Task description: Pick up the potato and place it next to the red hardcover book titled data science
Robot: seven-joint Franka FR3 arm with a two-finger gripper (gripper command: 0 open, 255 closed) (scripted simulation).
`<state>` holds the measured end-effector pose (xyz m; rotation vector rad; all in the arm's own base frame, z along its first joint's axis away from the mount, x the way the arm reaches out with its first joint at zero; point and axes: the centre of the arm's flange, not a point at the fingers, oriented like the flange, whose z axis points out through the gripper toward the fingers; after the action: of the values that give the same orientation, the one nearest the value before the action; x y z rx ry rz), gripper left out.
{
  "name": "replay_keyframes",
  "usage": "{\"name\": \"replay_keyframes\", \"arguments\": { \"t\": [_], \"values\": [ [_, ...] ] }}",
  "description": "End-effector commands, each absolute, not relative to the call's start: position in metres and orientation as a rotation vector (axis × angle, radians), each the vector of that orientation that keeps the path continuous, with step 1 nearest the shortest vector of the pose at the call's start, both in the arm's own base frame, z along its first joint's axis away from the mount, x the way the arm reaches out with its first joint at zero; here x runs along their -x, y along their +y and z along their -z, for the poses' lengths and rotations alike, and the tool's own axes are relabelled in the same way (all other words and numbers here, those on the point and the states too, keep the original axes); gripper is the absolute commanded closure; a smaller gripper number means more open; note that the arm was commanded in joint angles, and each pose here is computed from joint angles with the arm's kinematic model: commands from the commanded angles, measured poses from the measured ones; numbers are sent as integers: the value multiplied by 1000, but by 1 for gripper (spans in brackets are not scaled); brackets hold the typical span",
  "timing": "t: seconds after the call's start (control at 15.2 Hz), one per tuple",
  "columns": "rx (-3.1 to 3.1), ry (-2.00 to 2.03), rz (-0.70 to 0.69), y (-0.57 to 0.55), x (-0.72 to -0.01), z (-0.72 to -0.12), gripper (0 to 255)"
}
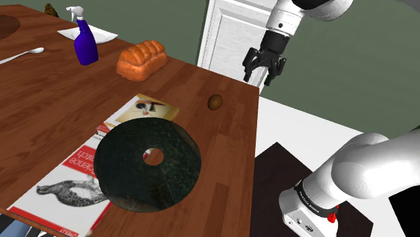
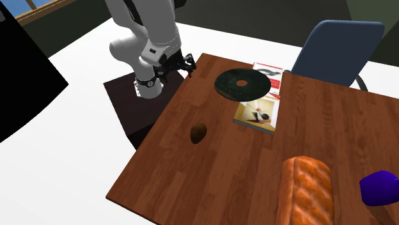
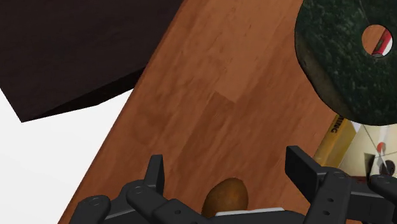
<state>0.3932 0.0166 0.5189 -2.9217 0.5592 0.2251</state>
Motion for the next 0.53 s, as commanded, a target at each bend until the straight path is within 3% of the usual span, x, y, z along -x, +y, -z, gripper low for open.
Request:
{"name": "replay_keyframes", "arguments": {
  "t": [0.0,0.46],
  "values": [
    [2899,647,-238,18,-412,-500,0],
    [2804,935,-288,7,-483,-438,0]
  ]
}}
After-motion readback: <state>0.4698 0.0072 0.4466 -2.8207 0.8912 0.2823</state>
